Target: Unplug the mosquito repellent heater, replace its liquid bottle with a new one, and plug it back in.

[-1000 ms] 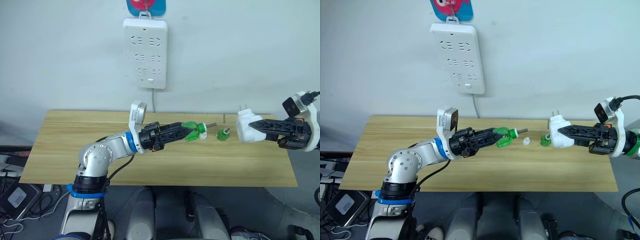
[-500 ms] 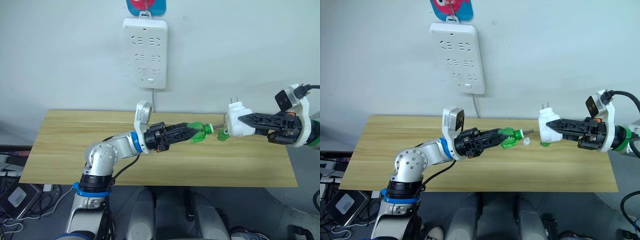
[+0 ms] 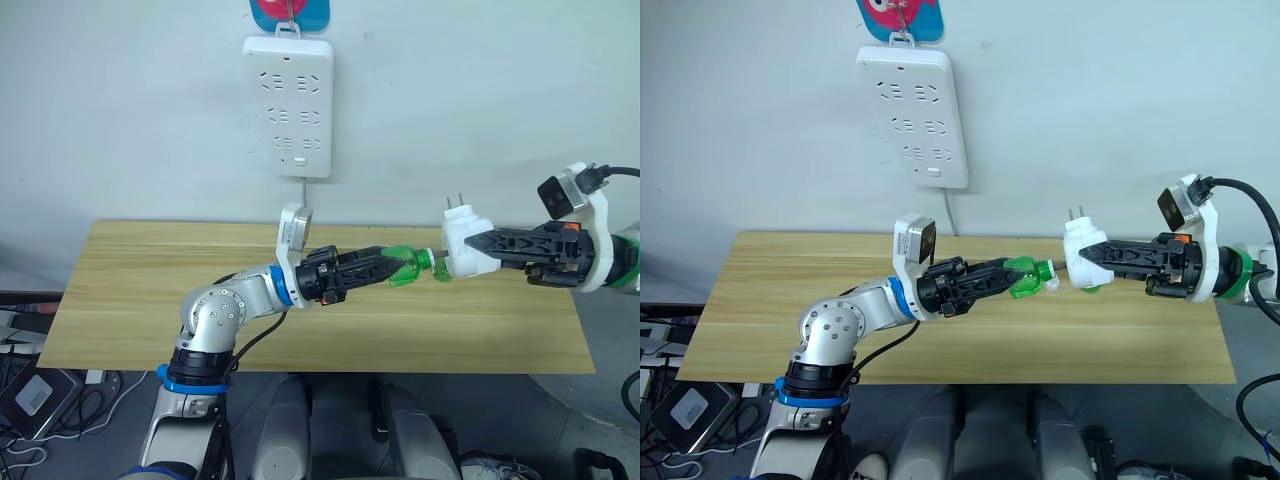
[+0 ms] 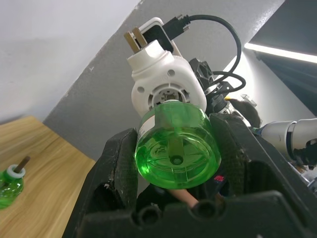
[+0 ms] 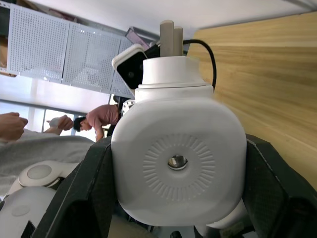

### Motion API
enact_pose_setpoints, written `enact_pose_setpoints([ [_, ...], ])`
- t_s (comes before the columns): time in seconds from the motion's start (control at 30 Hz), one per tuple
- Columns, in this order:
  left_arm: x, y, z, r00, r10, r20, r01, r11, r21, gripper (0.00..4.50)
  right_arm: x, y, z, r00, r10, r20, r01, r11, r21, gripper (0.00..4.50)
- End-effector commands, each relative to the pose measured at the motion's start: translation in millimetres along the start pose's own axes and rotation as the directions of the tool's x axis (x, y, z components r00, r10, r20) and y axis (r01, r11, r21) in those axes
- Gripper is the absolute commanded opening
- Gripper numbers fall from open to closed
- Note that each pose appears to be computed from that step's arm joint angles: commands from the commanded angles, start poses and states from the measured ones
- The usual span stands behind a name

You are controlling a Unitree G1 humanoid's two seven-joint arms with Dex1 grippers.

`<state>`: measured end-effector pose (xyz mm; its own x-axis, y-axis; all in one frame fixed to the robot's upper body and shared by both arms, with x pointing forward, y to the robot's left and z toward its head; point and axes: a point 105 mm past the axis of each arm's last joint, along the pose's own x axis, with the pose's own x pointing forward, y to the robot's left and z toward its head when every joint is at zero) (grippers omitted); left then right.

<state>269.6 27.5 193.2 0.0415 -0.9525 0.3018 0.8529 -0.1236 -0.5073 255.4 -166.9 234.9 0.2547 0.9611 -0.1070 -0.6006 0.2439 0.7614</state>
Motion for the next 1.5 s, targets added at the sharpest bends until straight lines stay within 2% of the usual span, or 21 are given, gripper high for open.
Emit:
enact_pose_setpoints([
  [0.03,6,-7,1,0.999,-0.041,-0.004,0.041,0.999,0.028,2.21,3,16,2,0.998,0.057,-0.011,-0.057,0.997,-0.051,2.98],
  [0.5,6,-12,-5,0.997,-0.063,-0.043,0.064,0.998,0.027,2.21,9,13,2,0.999,0.043,-0.009,-0.043,0.997,-0.057,2.98],
  [0.7,5,-5,-3,0.999,-0.031,-0.032,0.033,0.998,0.049,2.21,16,18,-1,0.997,0.053,-0.057,-0.058,0.995,-0.079,2.98],
  [1.17,13,-11,-7,0.997,-0.073,-0.039,0.074,0.997,0.033,2.21,34,28,-10,0.989,0.091,-0.114,-0.106,0.985,-0.135,2.98],
  [1.23,13,-10,-6,0.997,-0.071,-0.039,0.072,0.997,0.037,2.21,32,30,-14,0.986,0.095,-0.134,-0.113,0.984,-0.136,3.7],
  [1.33,13,-8,-1,0.999,-0.05,-0.018,0.051,0.997,0.056,2.21,28,28,-19,0.988,0.074,-0.139,-0.092,0.987,-0.129,4.43],
  [1.5,14,-8,5,0.999,-0.051,-0.001,0.051,0.997,0.062,2.21,25,23,-30,0.988,0.053,-0.145,-0.07,0.991,-0.114,4.43],
])
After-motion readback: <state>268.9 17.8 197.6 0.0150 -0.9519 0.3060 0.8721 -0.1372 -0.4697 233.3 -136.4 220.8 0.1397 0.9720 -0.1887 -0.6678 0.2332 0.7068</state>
